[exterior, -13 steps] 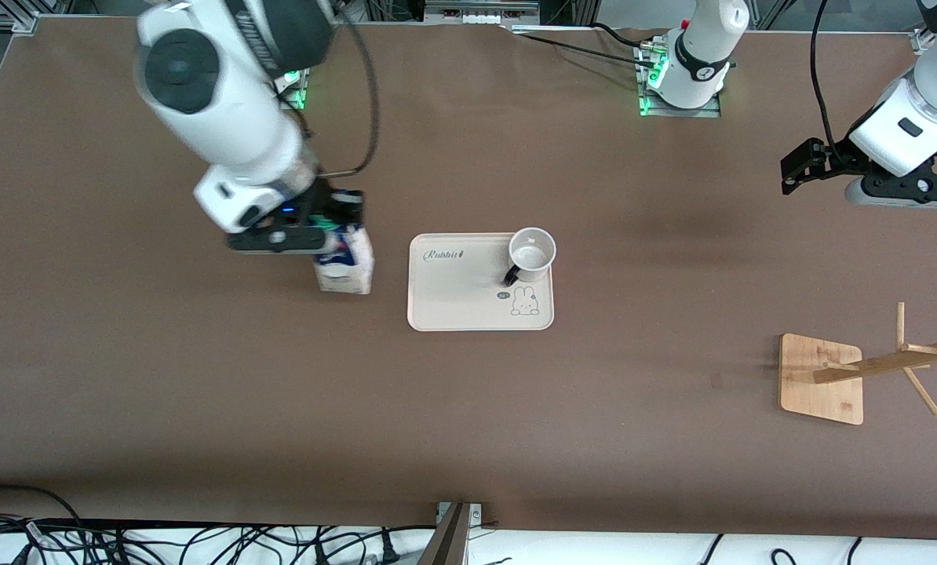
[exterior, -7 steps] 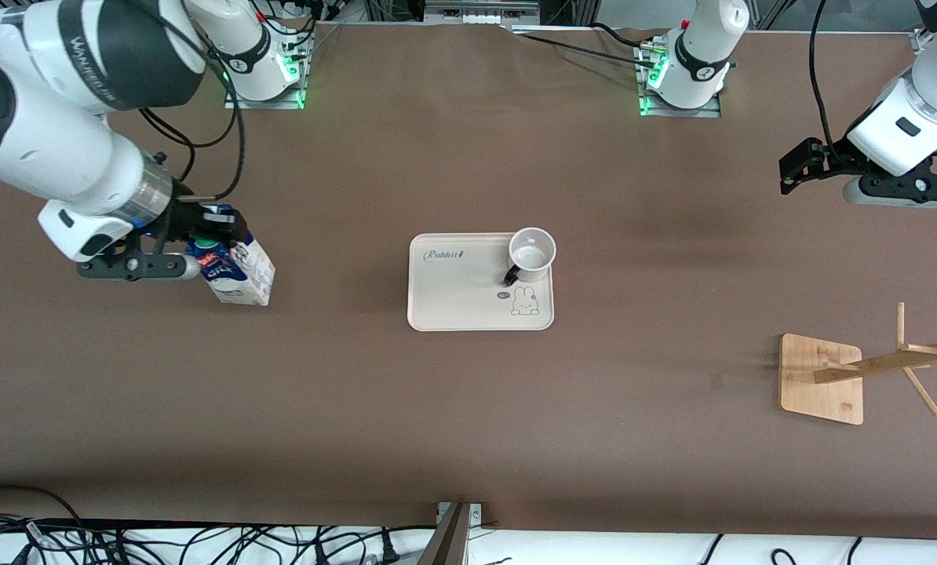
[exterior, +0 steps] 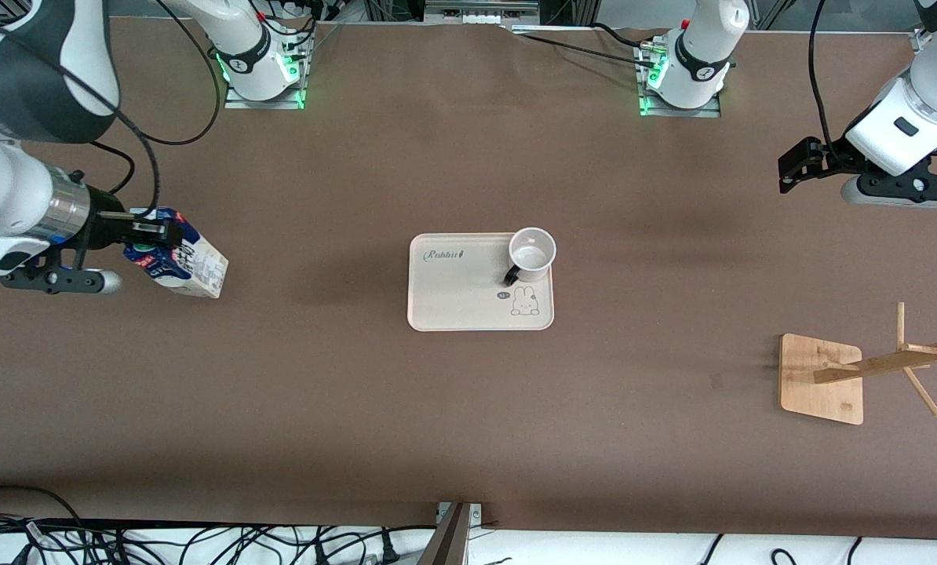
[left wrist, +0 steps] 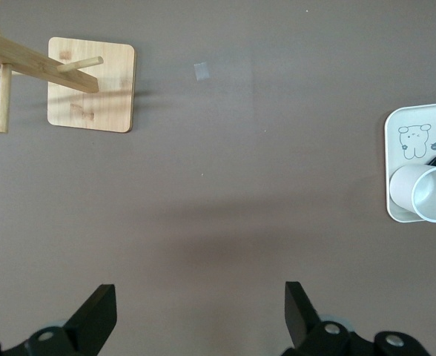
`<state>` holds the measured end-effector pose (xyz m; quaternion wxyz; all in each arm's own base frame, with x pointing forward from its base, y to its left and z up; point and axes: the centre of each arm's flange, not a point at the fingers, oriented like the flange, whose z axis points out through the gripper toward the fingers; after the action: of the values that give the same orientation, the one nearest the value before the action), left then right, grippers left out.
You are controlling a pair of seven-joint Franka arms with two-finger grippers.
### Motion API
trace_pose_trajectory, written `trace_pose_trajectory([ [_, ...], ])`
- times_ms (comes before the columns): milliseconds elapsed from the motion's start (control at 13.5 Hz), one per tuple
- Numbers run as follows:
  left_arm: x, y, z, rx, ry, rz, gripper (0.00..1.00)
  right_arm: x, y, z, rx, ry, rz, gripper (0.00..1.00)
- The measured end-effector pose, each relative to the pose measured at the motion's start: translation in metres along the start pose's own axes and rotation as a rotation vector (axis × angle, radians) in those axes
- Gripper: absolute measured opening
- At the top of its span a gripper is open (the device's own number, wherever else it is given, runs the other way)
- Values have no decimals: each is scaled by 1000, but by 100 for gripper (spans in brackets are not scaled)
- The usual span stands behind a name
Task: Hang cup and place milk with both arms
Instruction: 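Lower the carton onto the table while the left gripper reaches the mug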
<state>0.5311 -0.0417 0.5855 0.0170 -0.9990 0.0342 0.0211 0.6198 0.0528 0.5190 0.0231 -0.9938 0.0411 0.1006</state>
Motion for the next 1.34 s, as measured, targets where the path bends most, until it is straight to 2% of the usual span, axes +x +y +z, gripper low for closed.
trace_pose_trajectory([
  [297, -3, 4, 2, 1, -24, 6, 100, 8, 25, 25, 1, -56, 30, 35],
  [594, 6, 26, 10, -8, -91, 52, 100, 12, 24, 36, -9, -72, 22, 35],
  [742, 15, 51, 20, -30, -116, 144, 100, 16, 24, 45, -14, -79, -8, 35],
  [965, 27, 110, 44, -51, -150, 348, 100, 22, 40, 62, -14, -101, -34, 35],
  [1336, 45, 232, 108, -46, -100, 541, 100, 23, 54, 84, -9, -122, -41, 35],
])
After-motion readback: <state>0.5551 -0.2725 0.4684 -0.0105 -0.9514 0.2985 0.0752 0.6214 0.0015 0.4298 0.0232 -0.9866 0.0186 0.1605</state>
